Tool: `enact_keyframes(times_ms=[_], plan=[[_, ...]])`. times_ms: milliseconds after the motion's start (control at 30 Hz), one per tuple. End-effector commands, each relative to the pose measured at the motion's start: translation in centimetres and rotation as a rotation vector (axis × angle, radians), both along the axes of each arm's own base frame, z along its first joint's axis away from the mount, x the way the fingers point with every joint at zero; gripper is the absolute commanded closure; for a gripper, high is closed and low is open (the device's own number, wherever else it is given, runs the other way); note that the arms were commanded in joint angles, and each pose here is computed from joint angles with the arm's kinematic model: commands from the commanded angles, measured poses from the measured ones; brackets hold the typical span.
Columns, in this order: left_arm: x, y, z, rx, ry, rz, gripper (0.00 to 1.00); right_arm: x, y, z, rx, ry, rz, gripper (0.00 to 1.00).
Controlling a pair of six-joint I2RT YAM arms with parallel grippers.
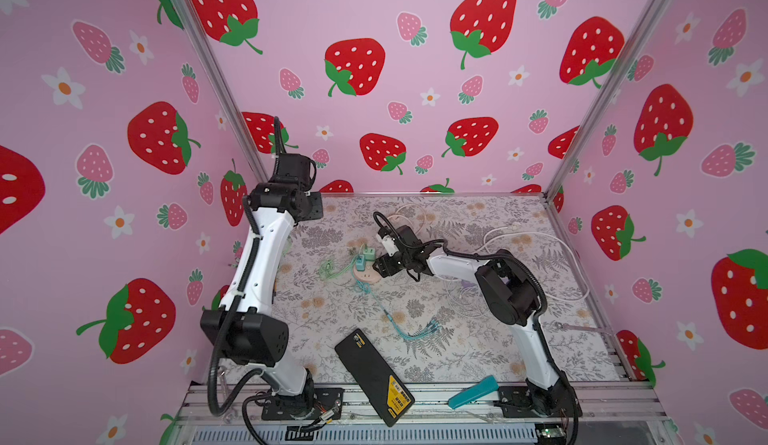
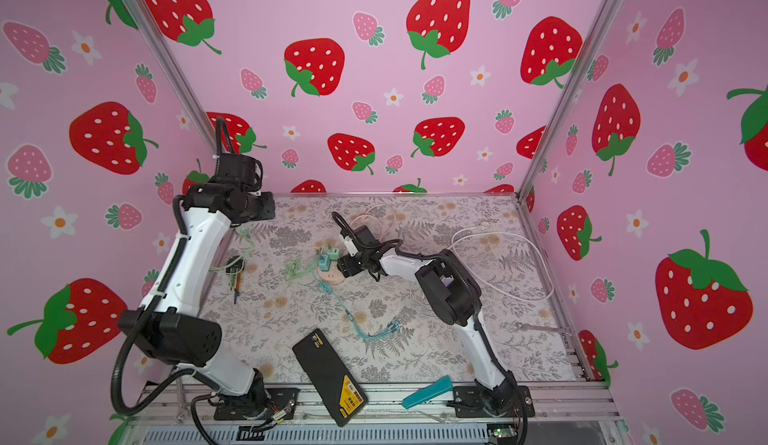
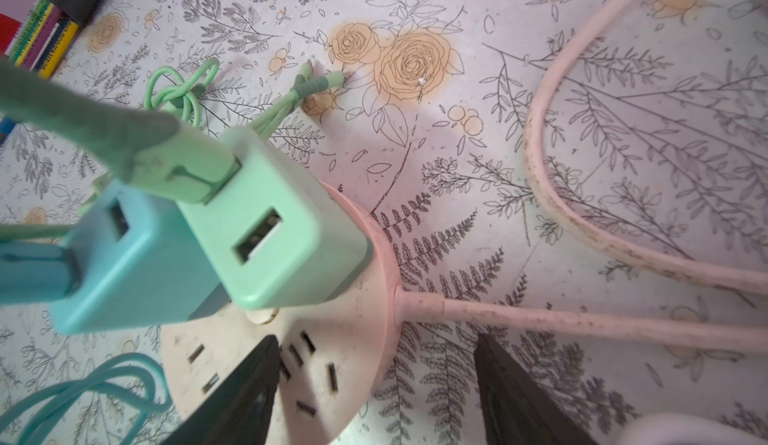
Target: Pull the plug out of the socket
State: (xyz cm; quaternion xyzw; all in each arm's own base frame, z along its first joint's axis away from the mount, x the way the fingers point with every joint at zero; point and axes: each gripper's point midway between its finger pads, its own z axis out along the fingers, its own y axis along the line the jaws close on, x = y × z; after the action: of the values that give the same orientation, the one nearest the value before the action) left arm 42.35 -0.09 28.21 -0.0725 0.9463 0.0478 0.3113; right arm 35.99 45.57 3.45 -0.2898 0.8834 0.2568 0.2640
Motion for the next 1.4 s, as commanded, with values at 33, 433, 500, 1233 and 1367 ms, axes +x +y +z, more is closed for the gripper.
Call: enact_keyframes(times_ms=[33, 433, 500, 1233, 1367], plan=[[0.3, -0.4, -2.5, -0.037, 0.081, -0.017, 0.83, -3.7, -10.1, -12.6, -0.464, 0.180, -0.062, 0.25], [6.1, -1.1, -11.2, -0.133, 0.245, -0.001, 0.83, -3.8, -10.0, -12.6, -0.458, 0.184, -0.056, 0.25], [7.0, -1.1, -12.6, -0.143, 0.265, 0.010, 0.83, -3.8, -10.0, -12.7, -0.462, 0.184, -0.058, 0.25], [10.0, -1.9, -21.7, -0.278, 0.398, 0.051, 0.64, -3.8, -9.8, -12.7, -0.452, 0.189, -0.052, 0.25], [10.3, -1.7, -21.7, -0.268, 0.383, 0.047, 0.53, -3.8, -9.7, -12.7, -0.451, 0.190, -0.050, 0.25]])
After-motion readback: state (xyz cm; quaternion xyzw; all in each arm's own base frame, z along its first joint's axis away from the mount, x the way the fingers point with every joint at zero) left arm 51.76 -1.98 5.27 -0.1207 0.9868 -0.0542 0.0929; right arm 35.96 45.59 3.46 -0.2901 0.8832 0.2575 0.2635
